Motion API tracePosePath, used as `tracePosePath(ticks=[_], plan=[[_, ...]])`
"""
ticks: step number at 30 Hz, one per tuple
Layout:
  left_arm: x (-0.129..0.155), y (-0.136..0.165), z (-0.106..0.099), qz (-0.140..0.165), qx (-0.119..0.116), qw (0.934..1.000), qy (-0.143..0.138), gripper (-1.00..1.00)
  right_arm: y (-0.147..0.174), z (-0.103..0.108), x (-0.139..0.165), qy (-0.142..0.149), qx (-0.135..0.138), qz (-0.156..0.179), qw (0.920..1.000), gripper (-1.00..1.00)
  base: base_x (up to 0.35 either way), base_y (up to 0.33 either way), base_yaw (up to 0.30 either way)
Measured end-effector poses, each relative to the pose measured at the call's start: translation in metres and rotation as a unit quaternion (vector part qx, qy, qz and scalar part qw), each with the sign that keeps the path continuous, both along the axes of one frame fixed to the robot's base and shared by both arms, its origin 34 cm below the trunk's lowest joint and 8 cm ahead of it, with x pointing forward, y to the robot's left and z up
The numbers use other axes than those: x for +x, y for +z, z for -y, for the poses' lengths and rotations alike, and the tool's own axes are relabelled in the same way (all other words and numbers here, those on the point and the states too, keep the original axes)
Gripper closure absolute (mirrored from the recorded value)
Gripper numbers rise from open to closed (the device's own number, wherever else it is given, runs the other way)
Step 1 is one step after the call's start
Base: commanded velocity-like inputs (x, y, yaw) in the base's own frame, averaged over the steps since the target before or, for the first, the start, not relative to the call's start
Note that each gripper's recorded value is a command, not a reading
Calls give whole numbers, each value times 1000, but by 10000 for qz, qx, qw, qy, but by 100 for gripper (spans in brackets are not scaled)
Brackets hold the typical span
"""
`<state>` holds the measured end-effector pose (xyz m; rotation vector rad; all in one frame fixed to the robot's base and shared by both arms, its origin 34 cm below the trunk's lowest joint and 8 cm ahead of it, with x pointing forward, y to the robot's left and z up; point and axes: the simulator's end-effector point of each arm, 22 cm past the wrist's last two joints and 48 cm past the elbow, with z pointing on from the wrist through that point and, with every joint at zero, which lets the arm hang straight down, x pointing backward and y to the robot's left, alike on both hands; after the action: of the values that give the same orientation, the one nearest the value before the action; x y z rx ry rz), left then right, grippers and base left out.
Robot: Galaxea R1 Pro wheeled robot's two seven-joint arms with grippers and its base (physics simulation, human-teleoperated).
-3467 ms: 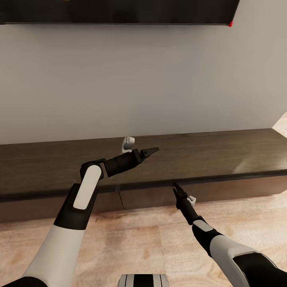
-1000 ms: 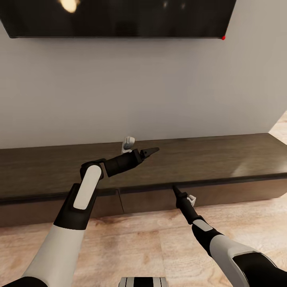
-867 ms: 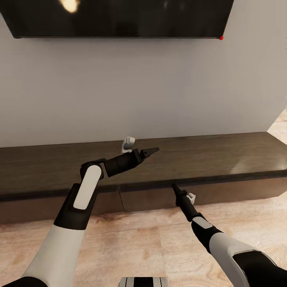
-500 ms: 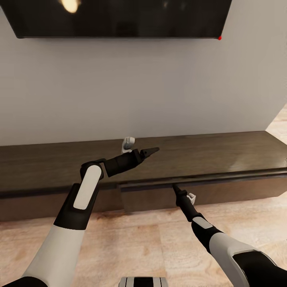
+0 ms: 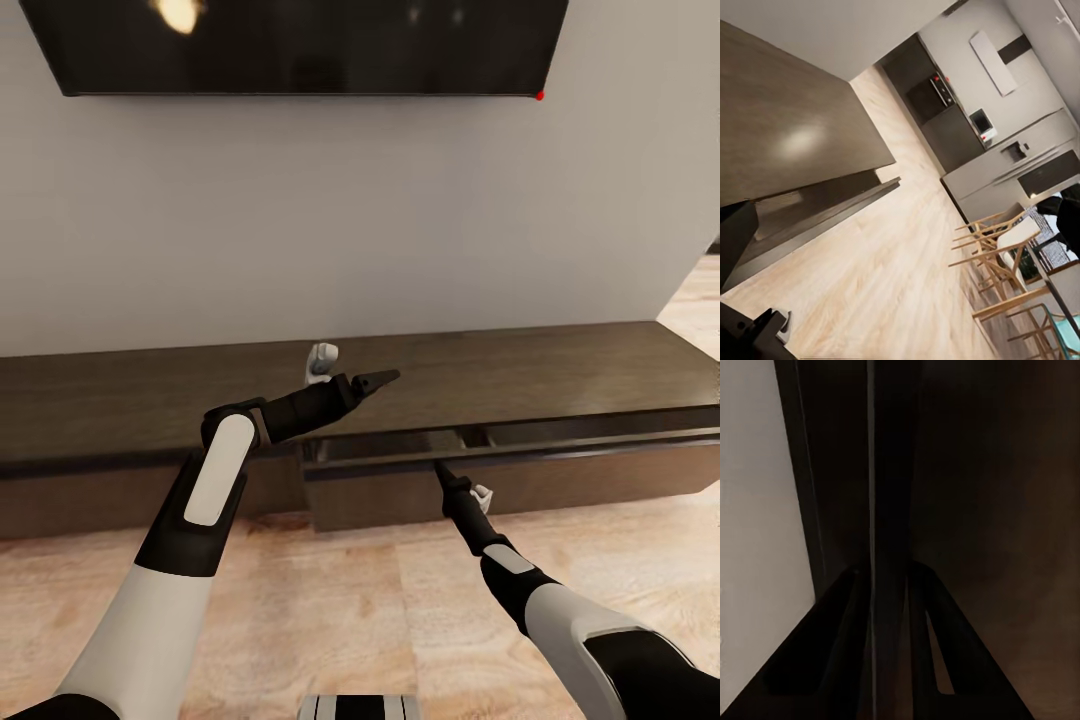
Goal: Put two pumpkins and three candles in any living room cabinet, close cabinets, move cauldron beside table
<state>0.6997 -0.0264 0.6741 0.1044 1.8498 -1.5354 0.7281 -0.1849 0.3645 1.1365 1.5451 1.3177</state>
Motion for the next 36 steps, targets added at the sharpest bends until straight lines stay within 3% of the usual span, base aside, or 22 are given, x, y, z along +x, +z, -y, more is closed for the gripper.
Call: tracePosePath(ticks=[36], plan=[[0, 0, 0, -3, 4, 10000, 4, -100, 0, 6, 1, -139, 89, -15, 9999, 100, -102, 0, 0]])
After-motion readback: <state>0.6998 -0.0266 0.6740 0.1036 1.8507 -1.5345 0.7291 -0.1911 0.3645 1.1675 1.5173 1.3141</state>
